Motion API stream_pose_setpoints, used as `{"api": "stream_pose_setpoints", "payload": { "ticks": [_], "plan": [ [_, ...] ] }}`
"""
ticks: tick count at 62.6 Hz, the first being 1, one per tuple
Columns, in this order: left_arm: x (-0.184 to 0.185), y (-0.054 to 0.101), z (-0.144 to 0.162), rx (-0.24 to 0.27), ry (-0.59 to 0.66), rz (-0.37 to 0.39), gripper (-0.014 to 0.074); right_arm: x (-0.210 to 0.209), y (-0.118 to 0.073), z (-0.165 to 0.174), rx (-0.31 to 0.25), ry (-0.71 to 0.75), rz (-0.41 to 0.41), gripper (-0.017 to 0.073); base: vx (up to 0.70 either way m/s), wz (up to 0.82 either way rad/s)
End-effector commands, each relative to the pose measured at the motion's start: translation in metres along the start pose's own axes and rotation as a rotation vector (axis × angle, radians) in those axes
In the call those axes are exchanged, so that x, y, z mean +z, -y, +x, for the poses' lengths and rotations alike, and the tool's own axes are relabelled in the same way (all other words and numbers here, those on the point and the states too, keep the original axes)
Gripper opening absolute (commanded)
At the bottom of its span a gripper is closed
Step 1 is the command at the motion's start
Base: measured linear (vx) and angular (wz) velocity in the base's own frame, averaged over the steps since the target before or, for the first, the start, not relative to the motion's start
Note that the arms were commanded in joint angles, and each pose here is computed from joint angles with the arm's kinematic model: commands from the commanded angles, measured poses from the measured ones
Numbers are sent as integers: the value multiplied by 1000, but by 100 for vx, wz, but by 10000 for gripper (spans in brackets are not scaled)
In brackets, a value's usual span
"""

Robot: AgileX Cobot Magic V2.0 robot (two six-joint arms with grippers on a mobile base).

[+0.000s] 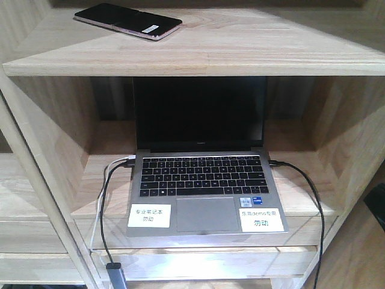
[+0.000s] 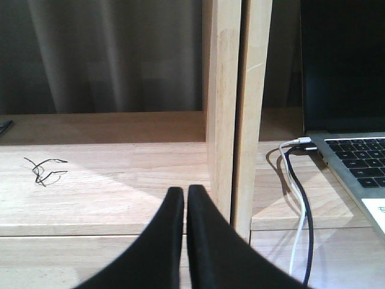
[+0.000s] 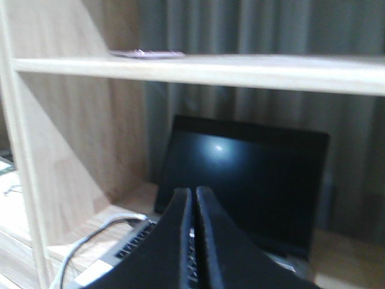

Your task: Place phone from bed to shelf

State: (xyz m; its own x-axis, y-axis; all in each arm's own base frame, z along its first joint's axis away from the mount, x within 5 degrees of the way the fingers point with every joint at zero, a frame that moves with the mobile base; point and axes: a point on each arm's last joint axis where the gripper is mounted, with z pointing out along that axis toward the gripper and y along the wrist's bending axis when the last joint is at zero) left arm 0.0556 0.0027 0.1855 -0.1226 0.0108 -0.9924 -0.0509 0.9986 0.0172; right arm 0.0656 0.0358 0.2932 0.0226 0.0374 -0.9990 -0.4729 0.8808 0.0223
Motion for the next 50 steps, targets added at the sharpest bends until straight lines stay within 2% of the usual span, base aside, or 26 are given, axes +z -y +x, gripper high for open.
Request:
{"api": "stream_pose_setpoints", "payload": {
  "ticks": [1,6,12,23,33,50],
  "plan": [
    [0,0,-4,-9,71,-3,1,0,2,-12,-5,67,26,-5,0,0],
    [0,0,-4,-9,71,-3,1,0,3,-12,-30,66,35,-5,0,0],
    [0,0,-4,-9,71,-3,1,0,6,-12,-34,65,77,-5,0,0],
    [0,0,-4,-9,71,-3,1,-2,18,-7,-42,28,232,-5,0,0],
    [0,0,-4,-9,71,-3,1,-10,26,17,-37,8,361,-5,0,0],
    [0,0,-4,-9,71,-3,1,-26,28,64,-40,7,473,-5,0,0]
  ]
}}
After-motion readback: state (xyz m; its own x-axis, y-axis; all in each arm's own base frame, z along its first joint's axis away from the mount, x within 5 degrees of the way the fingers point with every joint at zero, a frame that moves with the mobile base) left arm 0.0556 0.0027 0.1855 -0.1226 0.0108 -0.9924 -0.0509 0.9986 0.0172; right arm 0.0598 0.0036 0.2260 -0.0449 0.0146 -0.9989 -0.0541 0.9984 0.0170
